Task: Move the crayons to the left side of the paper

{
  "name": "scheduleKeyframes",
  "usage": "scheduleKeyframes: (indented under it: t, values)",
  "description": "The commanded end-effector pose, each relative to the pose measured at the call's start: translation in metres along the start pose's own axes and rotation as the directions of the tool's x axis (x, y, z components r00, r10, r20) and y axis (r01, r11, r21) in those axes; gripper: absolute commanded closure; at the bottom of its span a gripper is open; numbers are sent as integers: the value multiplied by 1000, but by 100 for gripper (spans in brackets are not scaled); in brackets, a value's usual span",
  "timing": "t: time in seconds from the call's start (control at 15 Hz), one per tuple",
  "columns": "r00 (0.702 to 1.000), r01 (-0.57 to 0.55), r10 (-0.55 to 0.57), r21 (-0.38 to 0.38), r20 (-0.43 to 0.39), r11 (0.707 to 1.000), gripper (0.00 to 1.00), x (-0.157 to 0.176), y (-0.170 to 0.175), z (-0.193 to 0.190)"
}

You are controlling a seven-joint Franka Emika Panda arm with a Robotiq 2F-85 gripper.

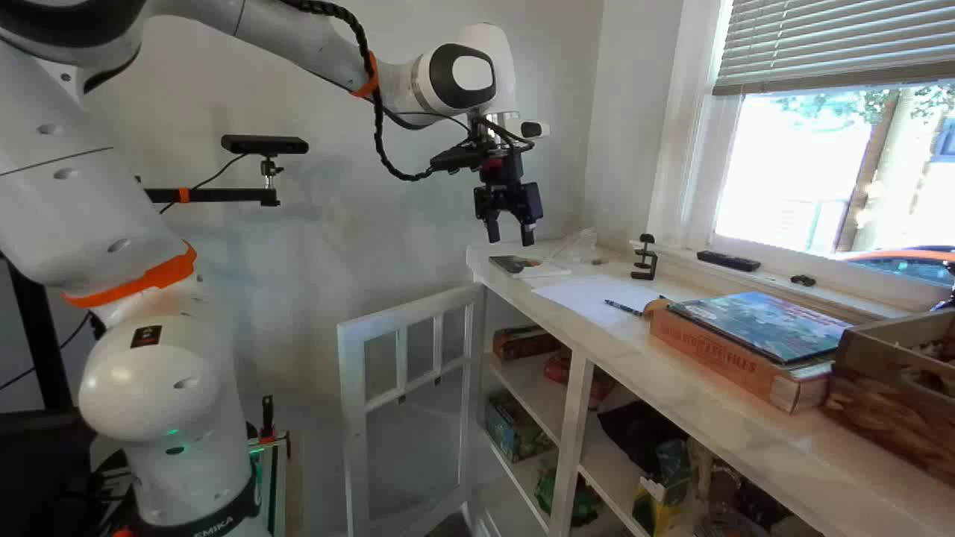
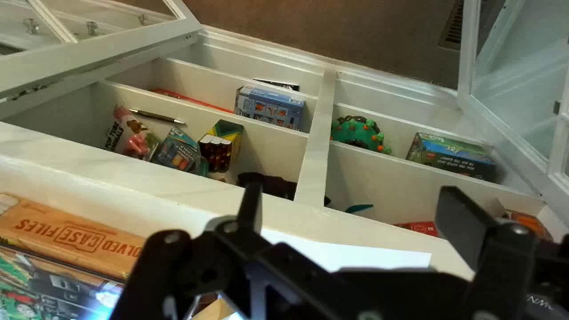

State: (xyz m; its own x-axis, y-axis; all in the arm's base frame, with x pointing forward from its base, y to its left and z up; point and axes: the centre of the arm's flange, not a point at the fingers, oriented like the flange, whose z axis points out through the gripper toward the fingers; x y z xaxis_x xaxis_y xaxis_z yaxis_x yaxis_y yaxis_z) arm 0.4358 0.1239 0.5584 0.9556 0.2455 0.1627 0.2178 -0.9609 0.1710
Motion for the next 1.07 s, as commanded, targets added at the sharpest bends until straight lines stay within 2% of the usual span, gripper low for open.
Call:
scheduleKeyframes:
  t: [0.0, 0.47, 0.53, 0.6, 0.8, 1.0]
  values:
    - [1000, 0, 0, 0, 0, 1000, 0, 0, 0, 0]
    - [1000, 0, 0, 0, 0, 1000, 0, 0, 0, 0]
    - [999, -48, 49, -31, 11, 998, 0, 3, 2, 3]
    - [992, -126, 128, -98, 8, 987, 0, 10, 9, 12]
    - [970, -241, 241, -135, -19, 961, 0, 20, 28, 28]
    - [941, -334, 337, -168, -12, 927, 0, 33, 41, 46]
